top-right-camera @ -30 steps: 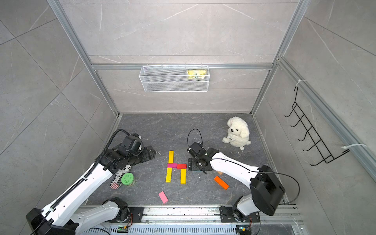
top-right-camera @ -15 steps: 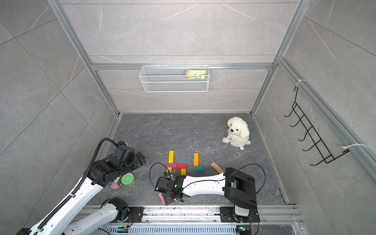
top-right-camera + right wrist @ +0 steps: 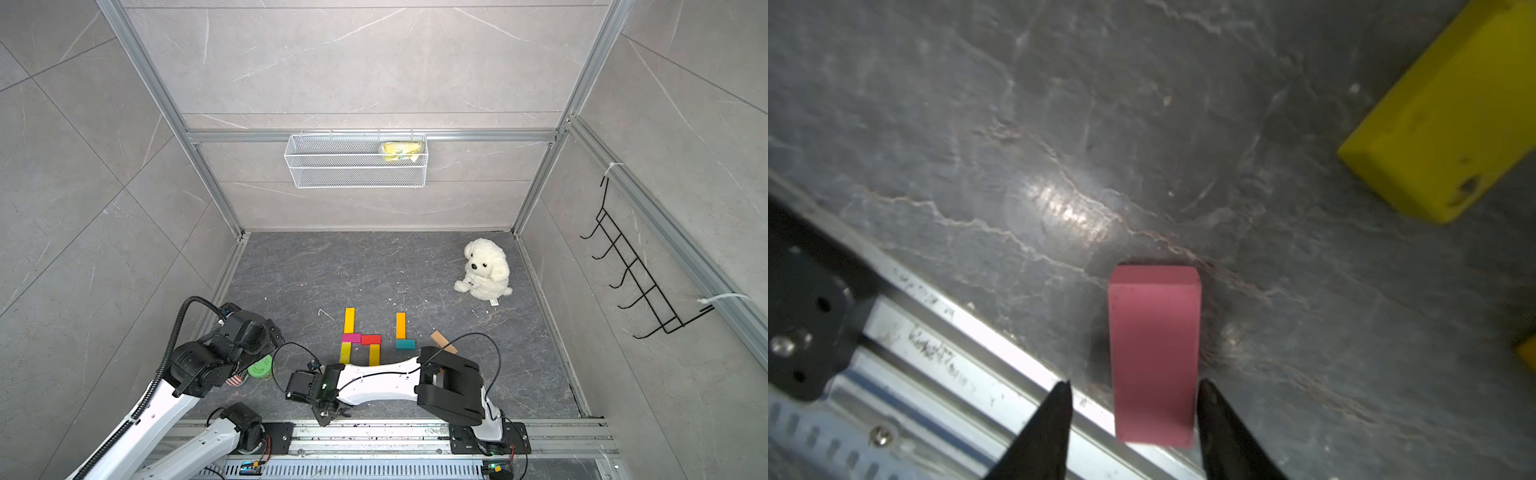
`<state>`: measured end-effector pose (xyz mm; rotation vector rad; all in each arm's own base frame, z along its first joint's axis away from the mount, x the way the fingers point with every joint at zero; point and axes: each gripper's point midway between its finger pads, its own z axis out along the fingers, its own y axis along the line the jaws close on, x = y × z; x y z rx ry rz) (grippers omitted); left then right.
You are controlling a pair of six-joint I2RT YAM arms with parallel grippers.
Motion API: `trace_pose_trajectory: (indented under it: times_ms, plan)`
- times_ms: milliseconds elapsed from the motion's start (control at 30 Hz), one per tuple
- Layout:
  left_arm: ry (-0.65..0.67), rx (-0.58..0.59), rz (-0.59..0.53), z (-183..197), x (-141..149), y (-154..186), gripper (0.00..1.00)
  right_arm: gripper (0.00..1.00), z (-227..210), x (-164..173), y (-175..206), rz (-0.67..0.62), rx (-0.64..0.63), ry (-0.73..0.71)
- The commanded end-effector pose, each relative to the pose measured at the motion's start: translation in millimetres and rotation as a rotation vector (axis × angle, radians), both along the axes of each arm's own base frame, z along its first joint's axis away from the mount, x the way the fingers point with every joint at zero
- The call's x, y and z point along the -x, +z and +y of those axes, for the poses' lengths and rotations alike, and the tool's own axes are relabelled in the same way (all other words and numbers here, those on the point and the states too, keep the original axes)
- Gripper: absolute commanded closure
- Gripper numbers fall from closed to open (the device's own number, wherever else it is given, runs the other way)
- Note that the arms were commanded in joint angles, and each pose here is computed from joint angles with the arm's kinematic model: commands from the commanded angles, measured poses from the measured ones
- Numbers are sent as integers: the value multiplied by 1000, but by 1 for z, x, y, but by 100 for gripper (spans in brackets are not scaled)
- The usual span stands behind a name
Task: Assemble the letter h with building blocks
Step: Pick up the building block from the center of the board, then adjust the building block at the center of the board.
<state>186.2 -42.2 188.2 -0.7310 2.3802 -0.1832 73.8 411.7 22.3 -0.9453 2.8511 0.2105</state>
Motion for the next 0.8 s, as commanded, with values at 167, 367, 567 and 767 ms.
trace_pose_trajectory:
  times_ms: [167,367,567,767]
  plan:
    - [56,-8,-39,13,5,5,9,73,-14,3,-9,20,97,-6]
    - [46,-33,-33,17,7,5,9,82,-21,-12,34,-79,6,-53]
    - [0,-31,-84,10,-3,15,10,84,-69,-53,108,-142,-156,-244]
    - [-106,21,-94,-17,-17,16,13,81,-193,-104,92,-121,-69,-549]
